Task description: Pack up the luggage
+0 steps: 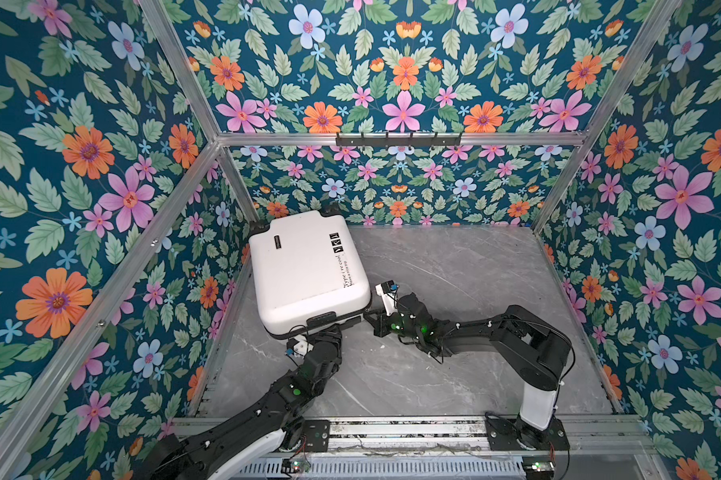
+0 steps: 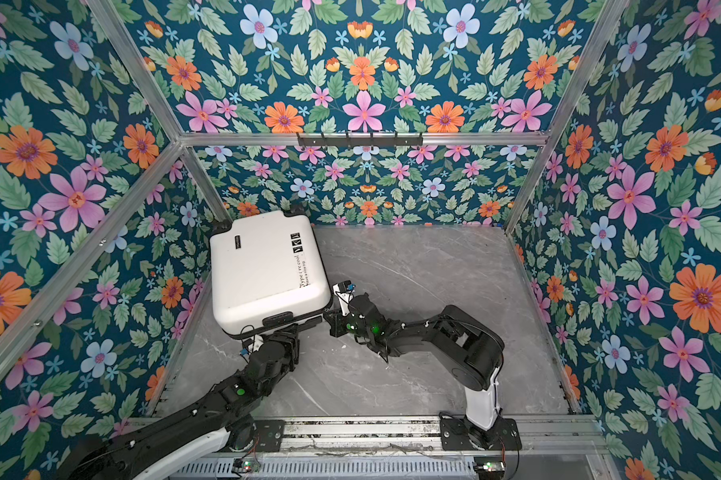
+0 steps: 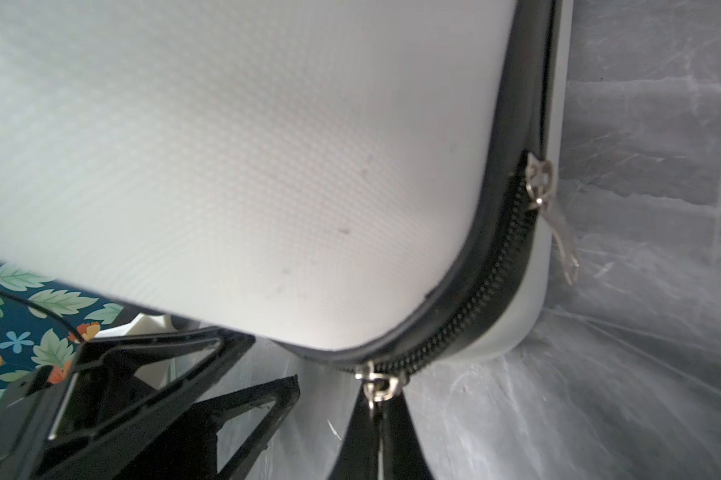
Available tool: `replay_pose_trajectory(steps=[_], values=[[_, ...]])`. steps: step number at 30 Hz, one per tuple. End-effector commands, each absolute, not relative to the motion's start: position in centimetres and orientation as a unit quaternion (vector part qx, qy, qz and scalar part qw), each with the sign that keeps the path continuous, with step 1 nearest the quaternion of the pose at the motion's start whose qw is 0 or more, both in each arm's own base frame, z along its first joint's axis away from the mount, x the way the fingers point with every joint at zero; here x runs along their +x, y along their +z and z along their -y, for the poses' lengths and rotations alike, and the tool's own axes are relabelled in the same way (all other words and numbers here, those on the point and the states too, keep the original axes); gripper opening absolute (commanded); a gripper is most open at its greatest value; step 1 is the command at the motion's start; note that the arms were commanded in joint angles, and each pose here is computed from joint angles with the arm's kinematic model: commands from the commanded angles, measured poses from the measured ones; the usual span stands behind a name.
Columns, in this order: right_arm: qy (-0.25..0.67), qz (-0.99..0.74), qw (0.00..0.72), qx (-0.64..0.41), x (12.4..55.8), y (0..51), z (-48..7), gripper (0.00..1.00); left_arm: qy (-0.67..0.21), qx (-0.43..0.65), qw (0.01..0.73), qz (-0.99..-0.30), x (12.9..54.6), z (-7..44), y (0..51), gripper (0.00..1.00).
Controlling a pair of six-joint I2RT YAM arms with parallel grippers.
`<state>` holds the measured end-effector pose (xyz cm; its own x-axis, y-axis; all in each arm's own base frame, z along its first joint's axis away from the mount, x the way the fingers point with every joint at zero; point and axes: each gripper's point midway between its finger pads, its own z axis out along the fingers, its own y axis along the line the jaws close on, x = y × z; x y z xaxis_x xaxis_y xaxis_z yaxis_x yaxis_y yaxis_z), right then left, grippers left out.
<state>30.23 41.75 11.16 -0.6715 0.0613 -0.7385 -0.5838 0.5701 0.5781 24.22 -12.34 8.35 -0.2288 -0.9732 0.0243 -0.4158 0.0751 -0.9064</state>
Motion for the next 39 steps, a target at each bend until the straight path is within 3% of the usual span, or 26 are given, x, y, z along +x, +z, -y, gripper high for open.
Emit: replay_pose_trajectory(steps=[1,15,29,33,39], values=[[0.463,-0.767,0.413,-0.163,31.0,14.8,-42.3,0.00,-0.453,-0.520,0.333,-0.642,24.9,12.9,9.7,0.56],[0.472,-0.767,0.402,-0.164,31.0,14.5,-42.6,0.00,-0.385,-0.556,0.377,-0.633,24.9,10.0,7.3,0.55],[0.476,-0.770,0.392,-0.164,30.6,13.9,-42.4,0.00,-0.409,-0.552,0.408,-0.601,26.1,10.0,7.8,0.49],[0.476,-0.770,0.392,-0.164,30.5,14.0,-42.3,0.00,-0.421,-0.544,0.410,-0.600,27.0,11.0,8.4,0.44],[0.477,-0.771,0.390,-0.164,30.3,13.9,-42.2,0.00,-0.433,-0.544,0.416,-0.586,27.5,11.2,8.9,0.25]])
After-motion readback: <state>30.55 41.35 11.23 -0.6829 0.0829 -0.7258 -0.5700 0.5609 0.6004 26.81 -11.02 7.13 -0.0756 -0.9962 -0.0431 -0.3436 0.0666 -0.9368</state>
